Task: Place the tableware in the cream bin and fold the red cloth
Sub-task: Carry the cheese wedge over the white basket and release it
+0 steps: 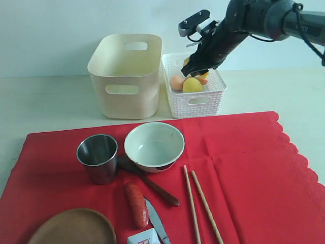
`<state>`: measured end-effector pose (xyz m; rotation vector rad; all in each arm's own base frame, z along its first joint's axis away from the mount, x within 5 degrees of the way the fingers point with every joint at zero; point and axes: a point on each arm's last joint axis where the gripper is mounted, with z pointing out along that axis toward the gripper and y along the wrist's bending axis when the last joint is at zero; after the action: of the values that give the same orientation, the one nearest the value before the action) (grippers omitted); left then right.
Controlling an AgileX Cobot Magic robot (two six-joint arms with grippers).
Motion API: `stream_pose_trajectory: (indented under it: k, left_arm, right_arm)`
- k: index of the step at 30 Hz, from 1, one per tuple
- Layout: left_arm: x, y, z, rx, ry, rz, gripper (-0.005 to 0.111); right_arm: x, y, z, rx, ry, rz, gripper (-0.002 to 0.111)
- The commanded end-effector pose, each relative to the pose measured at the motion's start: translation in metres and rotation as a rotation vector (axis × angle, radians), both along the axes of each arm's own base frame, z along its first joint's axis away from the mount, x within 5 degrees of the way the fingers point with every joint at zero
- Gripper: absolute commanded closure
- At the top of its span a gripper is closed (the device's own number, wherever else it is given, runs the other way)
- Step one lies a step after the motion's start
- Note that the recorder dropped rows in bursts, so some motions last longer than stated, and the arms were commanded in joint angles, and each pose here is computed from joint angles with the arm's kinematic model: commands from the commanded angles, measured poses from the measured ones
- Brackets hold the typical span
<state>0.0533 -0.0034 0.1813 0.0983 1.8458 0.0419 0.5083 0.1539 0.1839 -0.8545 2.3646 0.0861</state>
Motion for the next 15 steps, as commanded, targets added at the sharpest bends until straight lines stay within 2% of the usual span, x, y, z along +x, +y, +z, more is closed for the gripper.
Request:
stream_pose_trajectory:
  k: [1,7,12,15]
  left_arm:
    - [0.000,0.000,0.000,0.004,-0.011,0.005,0.107]
    - [0.000,0.000,0.000,0.004,-0.011,0.005,0.107]
    - [0.000,0.000,0.000,0.004,-0.011,0.005,0.107]
    - [0.000,0.000,0.000,0.004,-0.011,0.005,0.107]
  right_arm:
    - [0.007,0.004,-0.018,0.038,0.067,-0.016,0.108]
    - [0.006,0.005,-0.029,0.039,0.104,-0.015,0.106]
    - [0.003,0.004,-0.031,0.023,0.138,-0.007,0.074]
    - [0.003,0.004,-0.031,0.023,0.140,-0.007,0.061]
